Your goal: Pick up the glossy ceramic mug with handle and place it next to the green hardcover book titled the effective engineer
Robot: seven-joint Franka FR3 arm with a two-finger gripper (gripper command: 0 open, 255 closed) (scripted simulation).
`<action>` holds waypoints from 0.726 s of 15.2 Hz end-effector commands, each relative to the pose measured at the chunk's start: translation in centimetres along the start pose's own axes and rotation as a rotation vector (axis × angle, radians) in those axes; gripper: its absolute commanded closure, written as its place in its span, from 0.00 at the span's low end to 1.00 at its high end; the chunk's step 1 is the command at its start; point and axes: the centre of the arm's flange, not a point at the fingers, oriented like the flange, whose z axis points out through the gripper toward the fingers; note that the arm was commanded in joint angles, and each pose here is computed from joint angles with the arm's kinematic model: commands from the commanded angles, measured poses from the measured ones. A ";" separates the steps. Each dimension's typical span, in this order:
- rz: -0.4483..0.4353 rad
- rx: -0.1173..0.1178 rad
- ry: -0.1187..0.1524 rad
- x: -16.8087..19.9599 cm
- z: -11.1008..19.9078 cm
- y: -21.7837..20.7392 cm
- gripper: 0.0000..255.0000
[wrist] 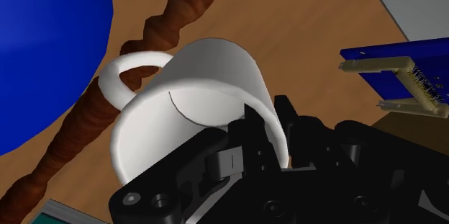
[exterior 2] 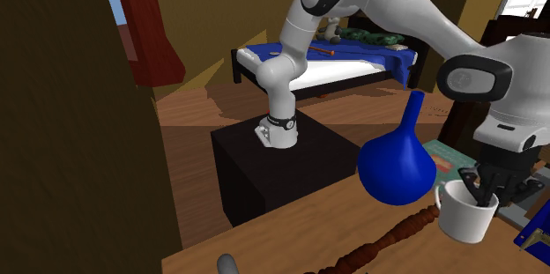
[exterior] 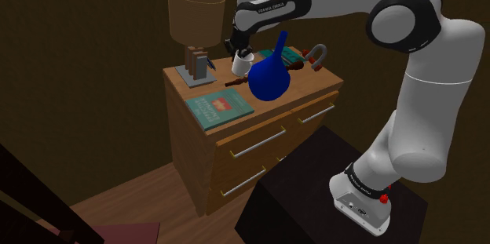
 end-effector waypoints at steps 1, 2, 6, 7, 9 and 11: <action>0.000 -0.003 -0.002 0.0 0.1 0.1 0.00; 0.000 -0.003 -0.002 0.0 0.1 0.1 0.00; 0.000 -0.003 -0.002 0.0 0.2 0.1 0.00; 0.000 -0.003 -0.002 0.0 -1.2 0.1 0.00; 0.000 -0.003 -0.002 0.0 -3.8 0.1 0.00; 0.000 -0.003 -0.002 0.0 -4.8 0.1 0.00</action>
